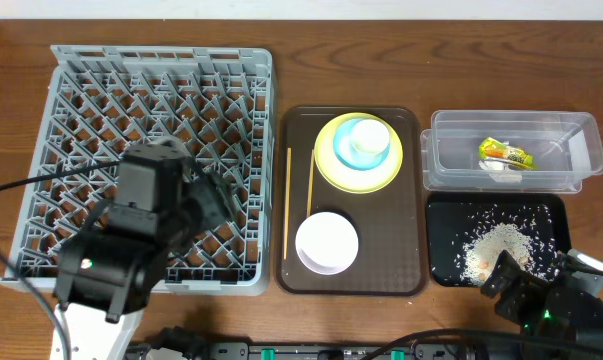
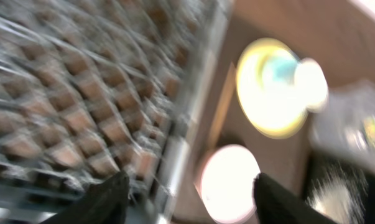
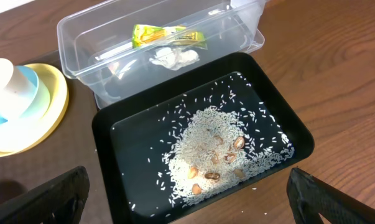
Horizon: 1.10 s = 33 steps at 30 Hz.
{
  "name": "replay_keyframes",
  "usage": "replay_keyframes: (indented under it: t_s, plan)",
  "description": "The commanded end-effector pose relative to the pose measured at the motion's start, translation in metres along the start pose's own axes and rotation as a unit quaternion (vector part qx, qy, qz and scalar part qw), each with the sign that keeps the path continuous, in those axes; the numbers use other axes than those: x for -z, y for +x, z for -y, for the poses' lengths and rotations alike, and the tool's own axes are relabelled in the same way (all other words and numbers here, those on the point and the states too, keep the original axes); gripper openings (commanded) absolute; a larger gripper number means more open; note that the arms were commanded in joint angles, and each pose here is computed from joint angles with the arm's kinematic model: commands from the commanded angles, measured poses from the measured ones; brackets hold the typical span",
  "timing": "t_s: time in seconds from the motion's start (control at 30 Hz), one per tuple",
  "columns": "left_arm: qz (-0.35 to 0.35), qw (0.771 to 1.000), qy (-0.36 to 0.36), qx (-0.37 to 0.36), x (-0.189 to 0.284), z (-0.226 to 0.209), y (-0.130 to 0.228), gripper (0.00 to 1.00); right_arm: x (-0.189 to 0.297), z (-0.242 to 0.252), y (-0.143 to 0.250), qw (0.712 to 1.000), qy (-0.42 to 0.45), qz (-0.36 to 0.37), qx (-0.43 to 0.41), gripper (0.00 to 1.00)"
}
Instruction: Sort waste into correct bins and load items into the dishwasher
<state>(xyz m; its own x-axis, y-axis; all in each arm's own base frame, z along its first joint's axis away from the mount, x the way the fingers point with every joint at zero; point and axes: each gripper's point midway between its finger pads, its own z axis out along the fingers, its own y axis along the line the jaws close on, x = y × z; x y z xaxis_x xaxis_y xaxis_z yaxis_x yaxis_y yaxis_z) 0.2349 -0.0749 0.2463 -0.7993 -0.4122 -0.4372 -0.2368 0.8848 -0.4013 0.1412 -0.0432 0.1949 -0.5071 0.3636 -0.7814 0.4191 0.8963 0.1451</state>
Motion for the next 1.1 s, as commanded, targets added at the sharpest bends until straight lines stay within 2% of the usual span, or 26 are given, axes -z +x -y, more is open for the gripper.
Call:
replay_keyframes:
  t_s: [0.0,0.07,0.1,0.33,0.37,0.43,0.5,0.6,0.63,0.67,0.8,0.83,0.93,1.07]
  plan:
    - [-0.124,0.989,0.065,-0.04,-0.019,0.026,0.053,0.48,0.001,0.002,-0.002,1.0,0.005,0.003,-0.005,0.99]
    - [-0.151,0.985,0.062,-0.062,-0.029,0.03,0.069,0.37,0.001,0.002,-0.002,1.0,0.004,0.003,-0.005,0.99]
    - [-0.161,0.982,0.062,-0.072,-0.033,0.033,0.076,0.36,0.001,0.002,-0.002,1.0,0.005,0.003,-0.005,0.99]
    - [-0.225,0.957,0.08,-0.165,-0.063,0.07,0.126,0.37,0.001,0.002,-0.002,1.0,0.005,0.003,-0.005,0.99]
    - [-0.232,0.952,0.085,-0.179,-0.067,0.078,0.133,0.4,0.001,0.002,-0.002,1.0,0.004,0.003,-0.005,0.99]
    - [-0.246,0.942,0.096,-0.209,-0.077,0.093,0.151,0.59,0.001,0.002,-0.002,1.0,0.005,0.003,-0.005,0.99]
    - [-0.253,0.935,0.101,-0.226,-0.086,0.102,0.162,0.68,0.001,0.002,-0.002,1.0,0.005,0.003,-0.005,0.99]
    - [-0.254,0.932,0.109,-0.236,-0.099,0.113,0.169,0.89,0.001,0.002,-0.002,1.0,0.005,0.003,-0.005,0.99]
    - [-0.253,0.932,0.111,-0.236,-0.102,0.116,0.169,0.9,0.001,0.002,-0.002,1.0,0.005,0.003,-0.005,0.99]
    - [-0.253,0.932,0.111,-0.236,-0.106,0.117,0.17,0.9,0.001,0.002,-0.002,1.0,0.005,0.003,-0.005,0.99]
    - [-0.257,0.93,0.11,-0.241,-0.116,0.121,0.175,0.61,0.001,0.002,-0.002,1.0,0.005,0.003,-0.005,0.99]
    - [-0.257,0.929,0.108,-0.244,-0.118,0.122,0.178,0.57,0.001,0.002,-0.002,1.0,0.005,0.003,-0.005,0.99]
    - [-0.257,0.926,0.091,-0.262,-0.126,0.12,0.187,0.53,0.001,0.002,-0.002,1.0,0.005,0.003,-0.005,0.99]
    - [-0.247,0.921,0.055,-0.297,-0.138,0.114,0.202,0.53,0.001,0.002,-0.002,1.0,0.005,0.003,-0.005,0.99]
